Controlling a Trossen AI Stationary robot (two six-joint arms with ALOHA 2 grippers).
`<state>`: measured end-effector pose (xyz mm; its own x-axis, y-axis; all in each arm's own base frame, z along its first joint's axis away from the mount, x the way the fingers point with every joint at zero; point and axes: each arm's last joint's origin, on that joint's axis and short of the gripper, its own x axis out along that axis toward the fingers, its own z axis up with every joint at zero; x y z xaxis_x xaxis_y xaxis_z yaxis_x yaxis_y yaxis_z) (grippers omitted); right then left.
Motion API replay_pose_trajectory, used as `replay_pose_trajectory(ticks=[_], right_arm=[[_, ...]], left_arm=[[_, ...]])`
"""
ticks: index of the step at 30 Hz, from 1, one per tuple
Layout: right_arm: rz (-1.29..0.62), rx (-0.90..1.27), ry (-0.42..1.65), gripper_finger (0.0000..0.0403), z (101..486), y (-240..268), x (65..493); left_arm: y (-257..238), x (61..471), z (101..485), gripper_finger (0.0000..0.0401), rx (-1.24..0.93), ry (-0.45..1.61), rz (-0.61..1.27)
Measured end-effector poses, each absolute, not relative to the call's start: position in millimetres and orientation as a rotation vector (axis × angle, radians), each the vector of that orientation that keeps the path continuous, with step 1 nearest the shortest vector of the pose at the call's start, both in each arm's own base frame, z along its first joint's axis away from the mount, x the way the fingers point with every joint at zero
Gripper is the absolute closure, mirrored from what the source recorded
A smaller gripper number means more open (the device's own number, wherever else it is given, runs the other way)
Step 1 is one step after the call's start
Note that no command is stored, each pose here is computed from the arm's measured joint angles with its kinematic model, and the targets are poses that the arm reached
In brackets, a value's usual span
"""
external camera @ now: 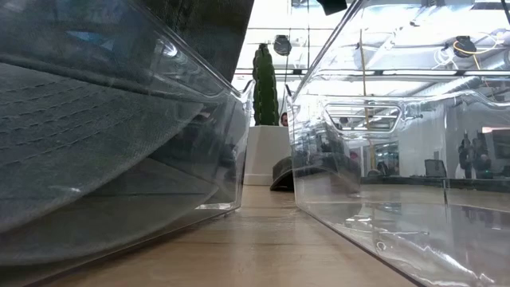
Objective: Pick & Place hat
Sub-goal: Put the gray cap into the left transparent bin
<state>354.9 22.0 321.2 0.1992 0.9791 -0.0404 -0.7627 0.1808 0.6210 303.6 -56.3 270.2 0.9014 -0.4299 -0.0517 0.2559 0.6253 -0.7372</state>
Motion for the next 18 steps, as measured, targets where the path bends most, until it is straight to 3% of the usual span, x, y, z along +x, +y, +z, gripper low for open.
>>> replay_pose_trajectory(ticks=[3, 8, 15, 18], right_arm=[[1.297, 0.531, 0.487, 0.0403, 321, 22, 355], [1.219, 0.533, 0.477, 0.0398, 320, 21, 357], [1.187, 0.510, 0.460, 0.0379, 319, 15, 356], [1.169, 0.506, 0.444, 0.0370, 326, 9, 351]], left_arm=[[-56, 304, 270, 0.0248, -0.788, 0.230, -0.402], [-57, 303, 272, 0.0380, -0.749, 0.216, -0.447], [-68, 293, 283, 0.0390, -0.694, 0.178, -0.476], [-72, 278, 292, 0.0390, -0.643, 0.189, -0.389]])
